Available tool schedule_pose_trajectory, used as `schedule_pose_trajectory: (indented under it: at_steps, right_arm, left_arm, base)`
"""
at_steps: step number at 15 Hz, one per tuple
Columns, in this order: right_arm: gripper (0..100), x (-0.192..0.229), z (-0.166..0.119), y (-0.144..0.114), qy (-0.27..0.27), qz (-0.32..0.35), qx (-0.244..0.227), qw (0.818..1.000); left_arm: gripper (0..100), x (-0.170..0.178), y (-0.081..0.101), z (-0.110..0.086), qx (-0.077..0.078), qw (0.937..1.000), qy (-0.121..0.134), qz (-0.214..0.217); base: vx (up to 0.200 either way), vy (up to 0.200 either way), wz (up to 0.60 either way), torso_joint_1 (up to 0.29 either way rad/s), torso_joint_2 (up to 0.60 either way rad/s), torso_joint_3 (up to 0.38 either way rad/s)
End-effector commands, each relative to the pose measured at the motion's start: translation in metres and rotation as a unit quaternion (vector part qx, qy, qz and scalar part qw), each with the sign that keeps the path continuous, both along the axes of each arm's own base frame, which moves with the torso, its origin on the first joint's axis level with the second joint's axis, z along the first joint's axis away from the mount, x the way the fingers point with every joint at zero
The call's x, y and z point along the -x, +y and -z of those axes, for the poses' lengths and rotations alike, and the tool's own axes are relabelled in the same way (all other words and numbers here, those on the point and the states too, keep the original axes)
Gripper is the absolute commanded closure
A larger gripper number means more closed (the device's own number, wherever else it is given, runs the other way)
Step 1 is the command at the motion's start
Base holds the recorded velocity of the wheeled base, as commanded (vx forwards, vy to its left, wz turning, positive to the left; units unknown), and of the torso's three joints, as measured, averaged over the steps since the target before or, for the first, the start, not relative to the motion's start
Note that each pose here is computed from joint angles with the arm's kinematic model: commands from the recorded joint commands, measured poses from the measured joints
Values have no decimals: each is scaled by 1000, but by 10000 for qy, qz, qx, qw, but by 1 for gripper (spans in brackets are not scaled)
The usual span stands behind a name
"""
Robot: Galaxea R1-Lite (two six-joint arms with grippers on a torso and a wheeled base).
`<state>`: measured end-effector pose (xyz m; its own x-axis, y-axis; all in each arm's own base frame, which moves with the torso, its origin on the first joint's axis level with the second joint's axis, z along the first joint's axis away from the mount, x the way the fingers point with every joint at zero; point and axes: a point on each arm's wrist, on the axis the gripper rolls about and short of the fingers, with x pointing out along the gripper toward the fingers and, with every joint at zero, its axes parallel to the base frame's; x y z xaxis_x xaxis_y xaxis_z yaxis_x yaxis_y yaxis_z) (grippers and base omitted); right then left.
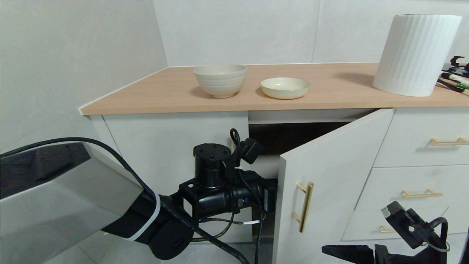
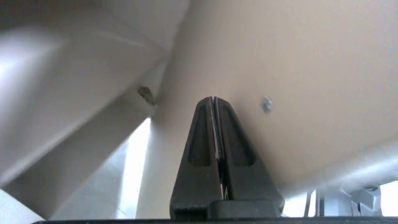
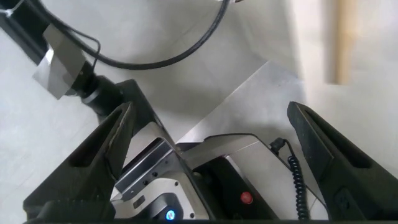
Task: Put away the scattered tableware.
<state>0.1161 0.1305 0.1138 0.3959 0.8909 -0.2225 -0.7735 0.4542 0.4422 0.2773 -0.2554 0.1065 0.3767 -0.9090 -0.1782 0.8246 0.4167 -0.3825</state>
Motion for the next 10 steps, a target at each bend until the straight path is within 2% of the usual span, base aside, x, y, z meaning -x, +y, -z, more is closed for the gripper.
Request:
schedule_pose_trajectory:
  at_steps: [1, 5, 8, 10]
  right_arm:
    - [0, 1, 0, 1, -7, -44, -1, 10000]
    - [0, 2, 0, 2, 4, -66, 3, 10000]
    - [0, 2, 0, 2, -13, -67, -5, 10000]
    - [0, 2, 0, 2, -7, -83, -1, 10000]
  left_arm:
    - [100, -2, -2, 0, 14, 10000, -18, -5]
    - [100, -4, -4, 4, -20, 10000, 4, -50]
    - [100, -6, -6, 7, -35, 10000, 21, -50]
    - [100, -11, -11, 7, 10, 10000, -32, -58]
  base:
    - [0, 0, 0, 0, 0, 0]
    - [0, 0, 0, 0, 0, 0]
    - [-200, 0, 0, 7, 4, 2]
    - [0, 0, 0, 0, 0, 0]
